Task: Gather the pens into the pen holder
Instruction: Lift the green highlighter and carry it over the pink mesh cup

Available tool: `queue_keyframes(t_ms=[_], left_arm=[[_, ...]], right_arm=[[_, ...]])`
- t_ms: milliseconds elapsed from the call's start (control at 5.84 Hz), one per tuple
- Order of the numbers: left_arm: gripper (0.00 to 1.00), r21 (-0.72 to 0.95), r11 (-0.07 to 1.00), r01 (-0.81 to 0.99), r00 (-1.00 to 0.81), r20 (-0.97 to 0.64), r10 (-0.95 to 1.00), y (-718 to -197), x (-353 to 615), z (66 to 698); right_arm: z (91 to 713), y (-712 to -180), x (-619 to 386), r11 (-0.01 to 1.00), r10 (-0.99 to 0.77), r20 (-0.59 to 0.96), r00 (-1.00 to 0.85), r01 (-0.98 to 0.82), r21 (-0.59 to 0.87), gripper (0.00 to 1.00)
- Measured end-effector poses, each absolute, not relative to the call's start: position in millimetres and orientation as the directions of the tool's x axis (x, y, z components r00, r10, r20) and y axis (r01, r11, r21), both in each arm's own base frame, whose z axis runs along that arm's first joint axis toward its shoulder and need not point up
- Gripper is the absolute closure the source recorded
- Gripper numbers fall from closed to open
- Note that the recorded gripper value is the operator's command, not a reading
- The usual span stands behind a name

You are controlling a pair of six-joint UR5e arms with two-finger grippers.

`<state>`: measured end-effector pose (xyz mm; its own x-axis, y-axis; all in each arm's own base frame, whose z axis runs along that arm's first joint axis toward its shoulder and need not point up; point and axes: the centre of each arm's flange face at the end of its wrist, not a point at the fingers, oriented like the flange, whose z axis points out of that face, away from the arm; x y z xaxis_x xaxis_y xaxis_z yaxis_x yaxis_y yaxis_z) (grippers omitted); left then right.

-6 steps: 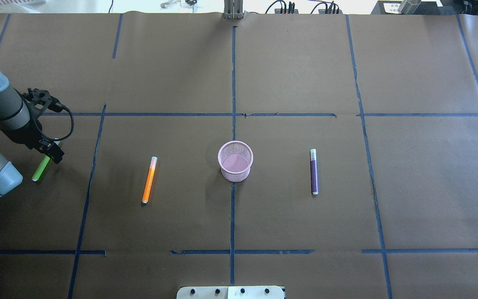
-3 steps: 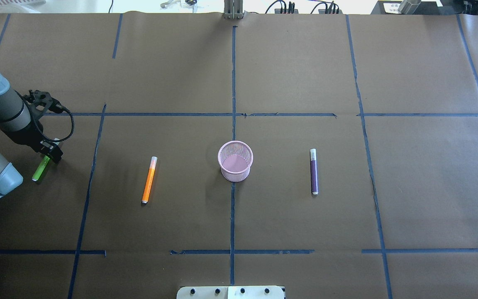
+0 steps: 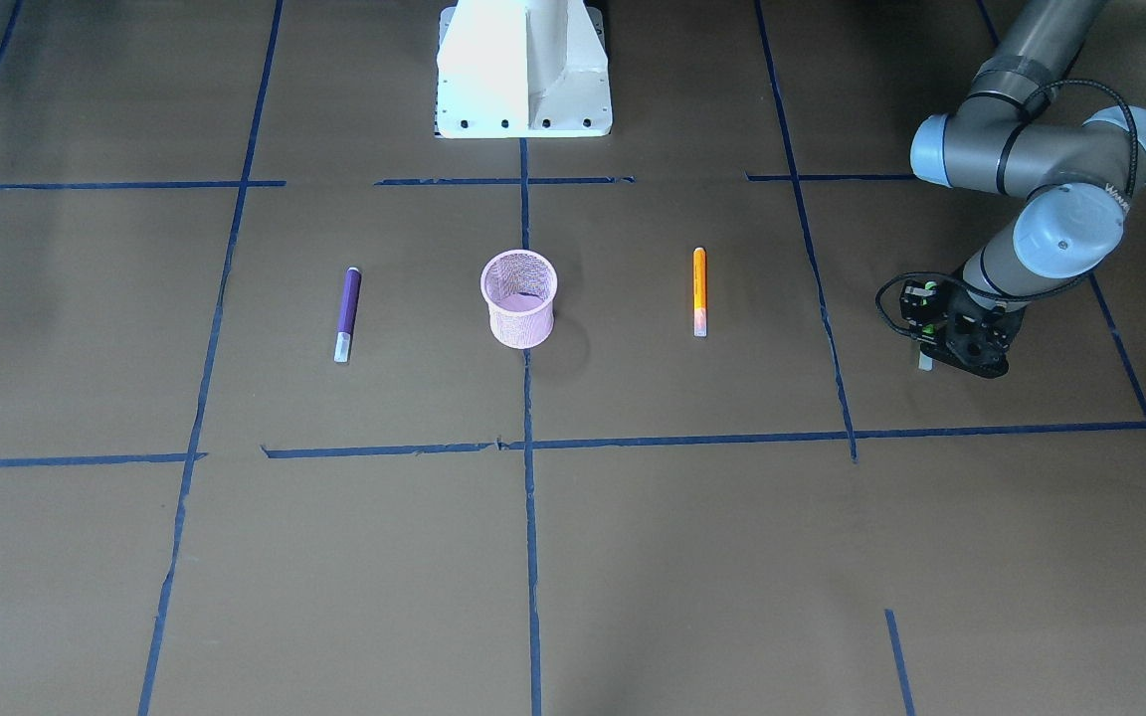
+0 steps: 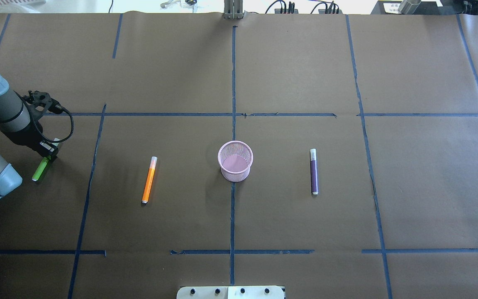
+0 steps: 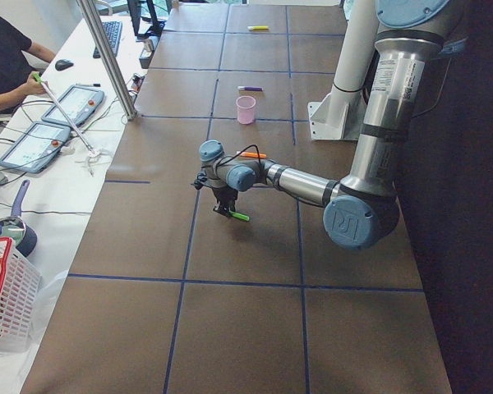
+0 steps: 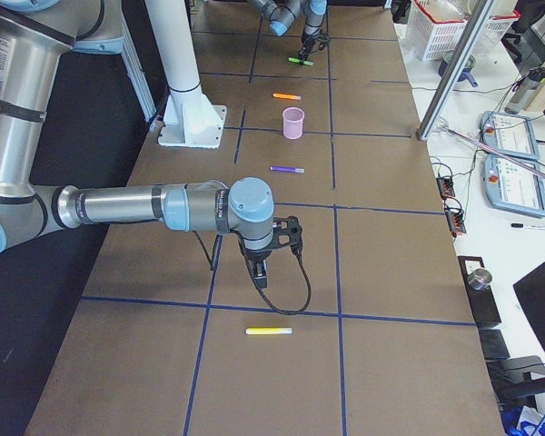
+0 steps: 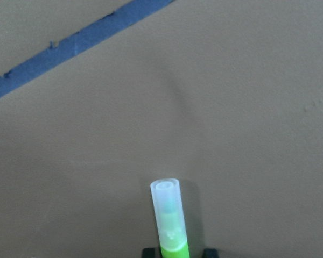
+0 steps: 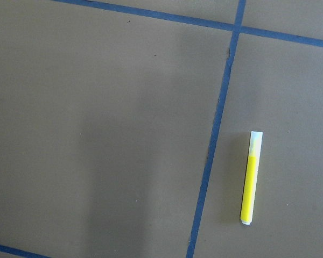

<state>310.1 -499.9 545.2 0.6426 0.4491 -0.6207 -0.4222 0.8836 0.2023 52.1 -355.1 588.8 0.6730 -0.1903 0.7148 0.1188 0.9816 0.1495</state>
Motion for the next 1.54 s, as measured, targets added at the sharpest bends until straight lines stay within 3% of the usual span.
queue_keyframes(t_ms=[513,856,1369,1540], left_arm=[[1.0,0.235,0.933,-0.274,0.595,-0.72,0.356,-493.3,312.0,433.8],[1.0,0.335,0.931,-0.144,0.532,-0.767,0.358,-479.8,338.2,302.1],[1.0,0.384,0.91,0.156,0.462,-0.843,0.277,-410.0,417.8,152.5],[1.0,0.445,0.838,0.315,0.463,-0.843,0.273,-364.1,461.4,127.5]], right_arm=[[588.6,-355.1,52.1,0.982,-0.191,0.715,0.673,0.119,0.15,0.0],[588.5,-355.1,52.1,0.982,-0.191,0.715,0.673,0.119,0.15,0.0],[587.7,-356.0,45.2,0.98,-0.2,0.725,0.659,0.133,0.15,0.0],[588.1,-357.7,40.8,0.978,-0.208,0.725,0.657,0.144,0.15,0.0]])
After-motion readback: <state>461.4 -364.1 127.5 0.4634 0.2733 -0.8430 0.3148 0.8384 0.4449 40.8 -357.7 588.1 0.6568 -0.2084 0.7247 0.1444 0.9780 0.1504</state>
